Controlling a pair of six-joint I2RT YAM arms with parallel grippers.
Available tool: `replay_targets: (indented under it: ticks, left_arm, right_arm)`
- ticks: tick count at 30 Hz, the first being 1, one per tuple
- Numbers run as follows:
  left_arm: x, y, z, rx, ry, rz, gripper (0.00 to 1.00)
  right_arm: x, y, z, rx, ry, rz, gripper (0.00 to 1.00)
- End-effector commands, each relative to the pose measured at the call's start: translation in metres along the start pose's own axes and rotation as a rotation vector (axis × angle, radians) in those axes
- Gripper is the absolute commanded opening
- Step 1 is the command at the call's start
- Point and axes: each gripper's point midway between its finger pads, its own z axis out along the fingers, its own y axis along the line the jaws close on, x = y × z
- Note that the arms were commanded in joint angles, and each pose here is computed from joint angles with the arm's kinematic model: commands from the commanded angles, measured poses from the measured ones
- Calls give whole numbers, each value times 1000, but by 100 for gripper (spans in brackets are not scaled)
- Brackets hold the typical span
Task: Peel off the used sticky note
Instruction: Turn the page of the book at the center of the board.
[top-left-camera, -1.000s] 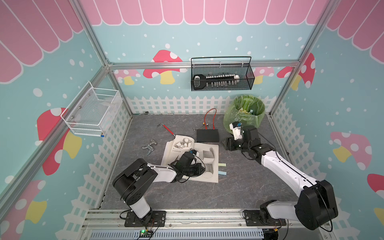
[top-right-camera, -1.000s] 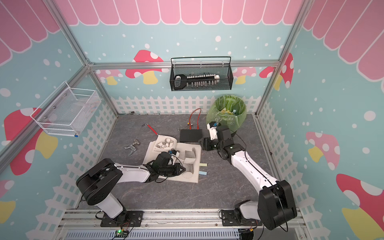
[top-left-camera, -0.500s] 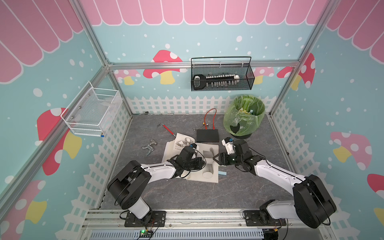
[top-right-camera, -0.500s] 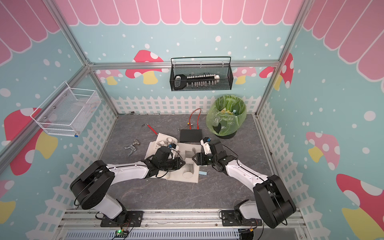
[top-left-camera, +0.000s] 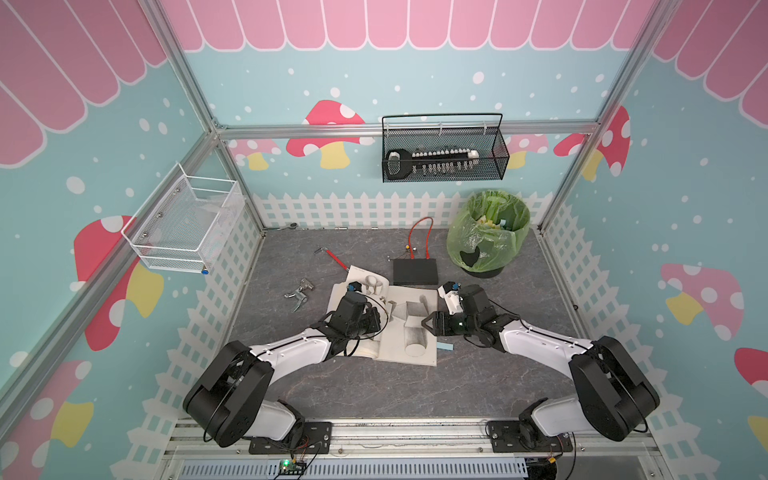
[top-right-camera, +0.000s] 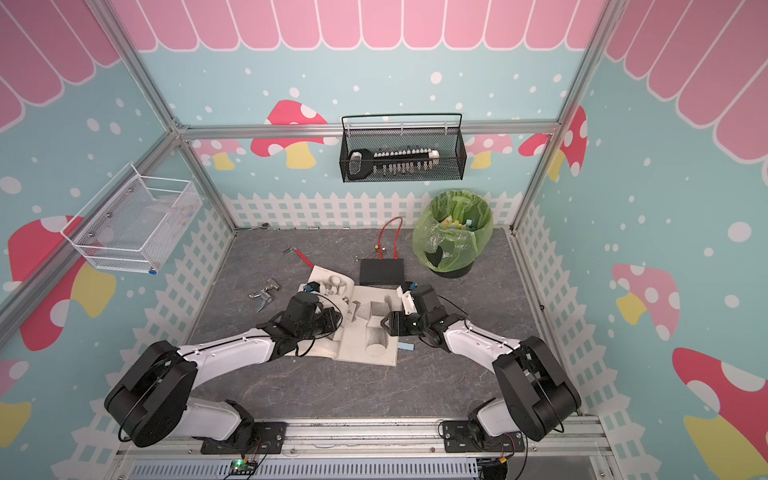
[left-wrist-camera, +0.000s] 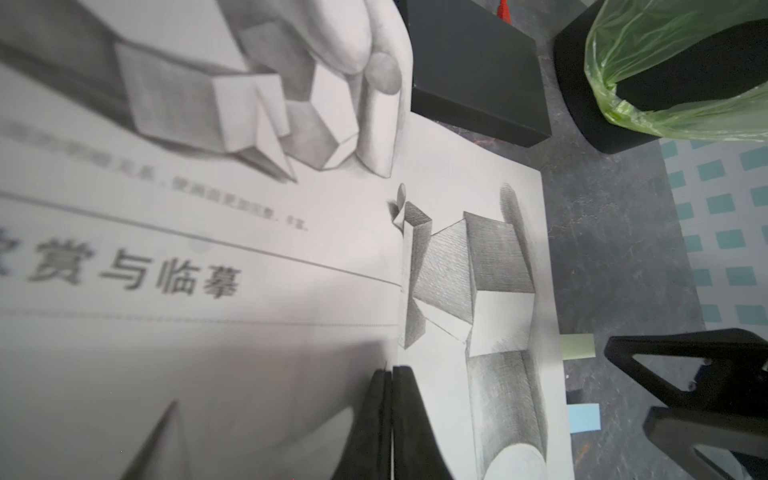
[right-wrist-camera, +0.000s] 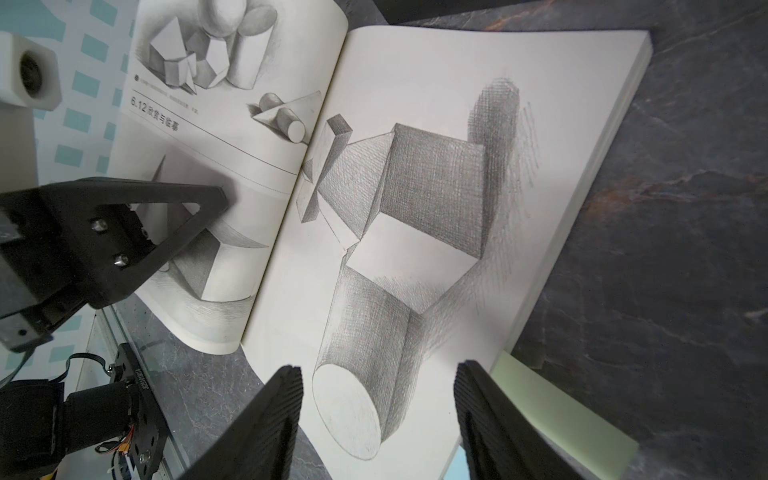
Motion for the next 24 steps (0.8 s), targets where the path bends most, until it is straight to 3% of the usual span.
replay_targets:
  ticks: [1,12,24]
  left_arm:
    - [13,25,4,-90,20,-1,8]
    - [33,58,11,-213,48,-22,7]
    - [48,66,18,-228,95,-28,6]
  right_arm:
    - [9,-5,6,12,16,22,64]
    - [21,-19,17,44,47,51,63]
    - [24,-22,24,45,57,60,63]
